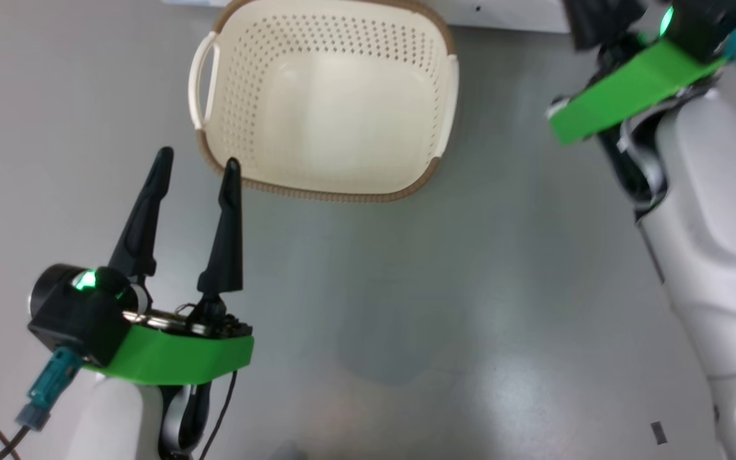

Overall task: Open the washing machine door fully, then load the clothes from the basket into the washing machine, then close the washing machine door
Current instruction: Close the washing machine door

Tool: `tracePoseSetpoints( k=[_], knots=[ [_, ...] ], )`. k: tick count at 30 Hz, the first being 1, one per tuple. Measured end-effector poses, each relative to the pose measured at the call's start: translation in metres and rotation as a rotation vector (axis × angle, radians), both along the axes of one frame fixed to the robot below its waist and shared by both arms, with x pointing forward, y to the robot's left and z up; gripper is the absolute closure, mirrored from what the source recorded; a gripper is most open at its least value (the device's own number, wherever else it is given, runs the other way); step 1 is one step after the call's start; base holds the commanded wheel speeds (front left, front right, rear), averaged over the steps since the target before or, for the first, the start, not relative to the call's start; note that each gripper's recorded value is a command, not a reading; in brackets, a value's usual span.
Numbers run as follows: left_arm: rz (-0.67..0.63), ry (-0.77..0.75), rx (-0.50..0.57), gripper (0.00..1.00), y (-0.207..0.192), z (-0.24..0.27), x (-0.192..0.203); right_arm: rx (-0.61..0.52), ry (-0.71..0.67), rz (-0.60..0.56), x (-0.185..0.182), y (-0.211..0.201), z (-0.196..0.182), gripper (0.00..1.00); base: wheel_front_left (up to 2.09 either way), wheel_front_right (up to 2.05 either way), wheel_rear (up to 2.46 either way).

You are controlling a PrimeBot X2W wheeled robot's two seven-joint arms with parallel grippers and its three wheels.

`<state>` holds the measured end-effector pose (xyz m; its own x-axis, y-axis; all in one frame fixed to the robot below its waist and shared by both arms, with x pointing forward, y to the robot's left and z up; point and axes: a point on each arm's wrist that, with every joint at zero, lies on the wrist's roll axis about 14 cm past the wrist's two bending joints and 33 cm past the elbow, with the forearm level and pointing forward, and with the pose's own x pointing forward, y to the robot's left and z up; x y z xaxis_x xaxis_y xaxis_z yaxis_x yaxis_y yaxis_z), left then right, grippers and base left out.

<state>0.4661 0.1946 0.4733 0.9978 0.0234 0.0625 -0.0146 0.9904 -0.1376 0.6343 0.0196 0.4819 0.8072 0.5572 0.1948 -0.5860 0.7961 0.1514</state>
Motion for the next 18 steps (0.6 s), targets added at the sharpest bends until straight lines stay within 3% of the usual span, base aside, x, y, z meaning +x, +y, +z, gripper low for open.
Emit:
tracePoseSetpoints(
  k=[18],
  knots=[
    [0.003, -0.036, 0.003, 0.0, 0.0, 0.023, -0.03, -0.003, 0.082, -0.058, -0.092, -0.041, 0.009, 1.0, 0.0, 0.0, 0.0]
  ],
)
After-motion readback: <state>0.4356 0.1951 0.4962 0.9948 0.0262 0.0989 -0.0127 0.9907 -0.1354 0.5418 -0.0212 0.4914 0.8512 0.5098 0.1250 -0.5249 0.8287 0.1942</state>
